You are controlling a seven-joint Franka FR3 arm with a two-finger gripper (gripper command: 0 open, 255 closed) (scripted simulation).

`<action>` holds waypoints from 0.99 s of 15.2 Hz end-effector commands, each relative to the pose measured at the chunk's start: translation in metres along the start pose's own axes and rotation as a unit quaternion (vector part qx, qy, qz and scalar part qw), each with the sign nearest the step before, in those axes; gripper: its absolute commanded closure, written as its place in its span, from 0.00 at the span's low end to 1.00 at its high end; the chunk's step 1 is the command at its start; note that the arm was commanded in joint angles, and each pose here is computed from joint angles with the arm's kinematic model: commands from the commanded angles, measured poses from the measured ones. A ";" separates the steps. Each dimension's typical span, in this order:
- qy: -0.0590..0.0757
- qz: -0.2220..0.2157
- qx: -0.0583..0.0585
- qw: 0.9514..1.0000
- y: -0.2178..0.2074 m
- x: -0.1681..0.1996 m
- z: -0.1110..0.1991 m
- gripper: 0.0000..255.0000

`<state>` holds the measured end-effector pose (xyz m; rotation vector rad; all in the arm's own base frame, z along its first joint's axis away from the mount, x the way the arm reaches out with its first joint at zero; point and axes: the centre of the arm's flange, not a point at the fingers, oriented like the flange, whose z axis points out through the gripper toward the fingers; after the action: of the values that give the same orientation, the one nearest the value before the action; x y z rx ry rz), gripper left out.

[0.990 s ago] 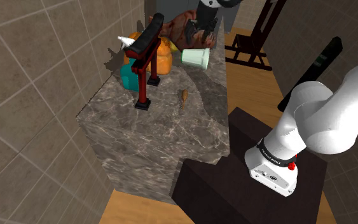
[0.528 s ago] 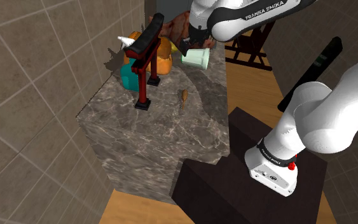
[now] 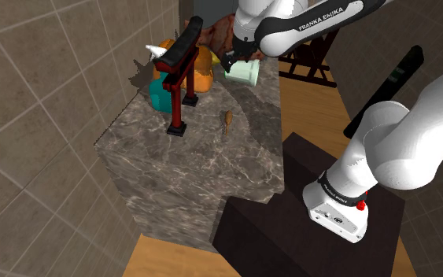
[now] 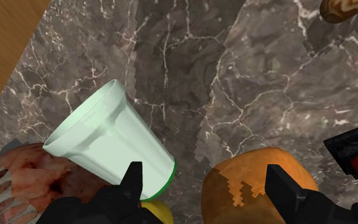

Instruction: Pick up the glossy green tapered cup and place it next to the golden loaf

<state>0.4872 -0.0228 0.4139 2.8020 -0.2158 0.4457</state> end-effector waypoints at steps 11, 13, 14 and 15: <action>0.000 0.000 0.000 1.000 0.000 0.000 0.000 1.00; 0.000 0.000 0.000 1.000 0.000 0.000 0.000 0.00; 0.018 0.005 0.028 0.999 0.021 -0.009 0.002 0.00; 0.035 0.011 0.056 0.998 0.042 -0.019 0.005 0.00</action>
<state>0.4720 -0.0472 0.4130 2.8565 -0.2187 0.5137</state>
